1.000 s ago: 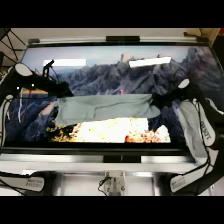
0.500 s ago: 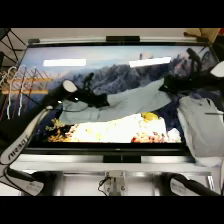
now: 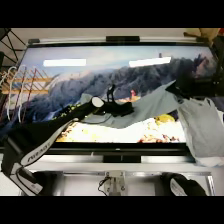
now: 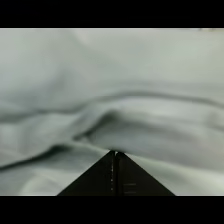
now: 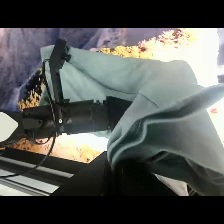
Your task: Fold the shirts.
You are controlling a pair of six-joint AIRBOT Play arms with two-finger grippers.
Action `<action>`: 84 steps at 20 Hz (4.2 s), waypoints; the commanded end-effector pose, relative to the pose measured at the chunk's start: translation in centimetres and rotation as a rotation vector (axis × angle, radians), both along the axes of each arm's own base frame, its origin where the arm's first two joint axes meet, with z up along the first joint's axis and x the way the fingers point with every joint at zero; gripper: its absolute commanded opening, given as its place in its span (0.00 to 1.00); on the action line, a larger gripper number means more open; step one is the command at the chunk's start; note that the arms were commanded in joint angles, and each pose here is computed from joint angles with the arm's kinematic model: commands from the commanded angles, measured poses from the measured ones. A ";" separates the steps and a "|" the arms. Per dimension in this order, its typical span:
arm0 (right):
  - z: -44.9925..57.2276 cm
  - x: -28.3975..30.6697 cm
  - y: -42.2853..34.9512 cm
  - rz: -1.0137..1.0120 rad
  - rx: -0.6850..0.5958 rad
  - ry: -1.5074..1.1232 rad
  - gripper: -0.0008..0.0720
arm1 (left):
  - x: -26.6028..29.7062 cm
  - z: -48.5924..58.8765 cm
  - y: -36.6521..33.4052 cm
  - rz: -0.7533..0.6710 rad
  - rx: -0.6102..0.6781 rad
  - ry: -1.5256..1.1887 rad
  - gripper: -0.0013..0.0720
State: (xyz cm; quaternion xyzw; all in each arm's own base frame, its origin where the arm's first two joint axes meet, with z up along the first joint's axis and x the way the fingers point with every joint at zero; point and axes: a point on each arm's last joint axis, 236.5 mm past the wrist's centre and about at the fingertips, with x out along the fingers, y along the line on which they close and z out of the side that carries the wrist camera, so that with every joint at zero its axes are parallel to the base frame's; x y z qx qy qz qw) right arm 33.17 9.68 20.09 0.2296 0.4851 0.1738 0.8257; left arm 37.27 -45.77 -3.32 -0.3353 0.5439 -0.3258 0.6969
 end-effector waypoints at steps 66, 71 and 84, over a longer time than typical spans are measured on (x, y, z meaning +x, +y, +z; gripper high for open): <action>0.6 12.7 -8.7 -0.051 0.091 -0.079 0.11 | 2.3 12.6 43.4 0.250 0.458 -0.171 0.06; -1.7 12.6 -18.6 -0.265 -0.089 -0.056 0.11 | 2.4 12.7 43.3 0.251 0.451 -0.172 0.06; 0.7 10.0 -28.2 -0.491 -0.414 -0.059 0.11 | 2.4 12.7 43.3 0.251 0.451 -0.172 0.06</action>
